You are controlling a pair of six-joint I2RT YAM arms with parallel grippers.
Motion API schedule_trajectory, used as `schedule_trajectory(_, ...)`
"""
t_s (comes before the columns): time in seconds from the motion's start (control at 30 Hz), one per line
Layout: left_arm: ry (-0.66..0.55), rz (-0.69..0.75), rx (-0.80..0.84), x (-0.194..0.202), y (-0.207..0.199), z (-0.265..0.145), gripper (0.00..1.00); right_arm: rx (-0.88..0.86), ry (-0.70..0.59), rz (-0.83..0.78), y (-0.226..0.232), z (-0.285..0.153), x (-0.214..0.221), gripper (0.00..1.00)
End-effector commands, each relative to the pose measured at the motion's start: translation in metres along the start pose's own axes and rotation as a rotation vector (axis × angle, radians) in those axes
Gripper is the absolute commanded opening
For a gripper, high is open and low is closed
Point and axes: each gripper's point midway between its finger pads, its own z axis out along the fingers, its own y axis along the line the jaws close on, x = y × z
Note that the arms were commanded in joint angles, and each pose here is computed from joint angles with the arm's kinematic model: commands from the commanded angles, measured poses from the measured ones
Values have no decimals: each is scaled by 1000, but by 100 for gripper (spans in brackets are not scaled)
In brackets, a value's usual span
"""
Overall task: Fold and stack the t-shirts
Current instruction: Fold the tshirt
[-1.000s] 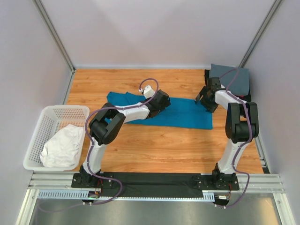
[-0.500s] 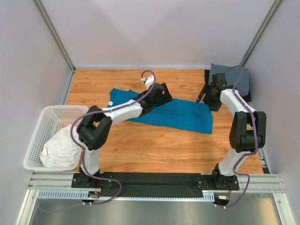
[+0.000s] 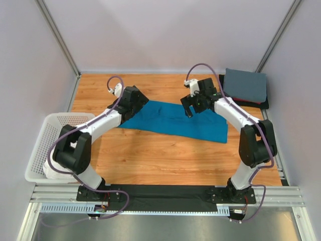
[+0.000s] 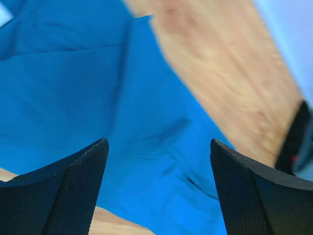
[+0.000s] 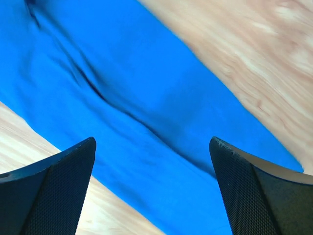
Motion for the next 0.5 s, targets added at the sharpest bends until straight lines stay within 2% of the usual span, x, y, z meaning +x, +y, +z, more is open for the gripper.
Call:
schedule_trajectory(0.0,32,-91,-98,3,27,17,91,94,122,-271,-27,17,25,100)
schedule_trajectory(0.27,58,-72,-268,19,65,58,91,42,186,-294,-21,34,55,100)
schedule_trajectory(0.47,96,-122,-344,29,91,78,91,31,255,-300,-10,49,75,100)
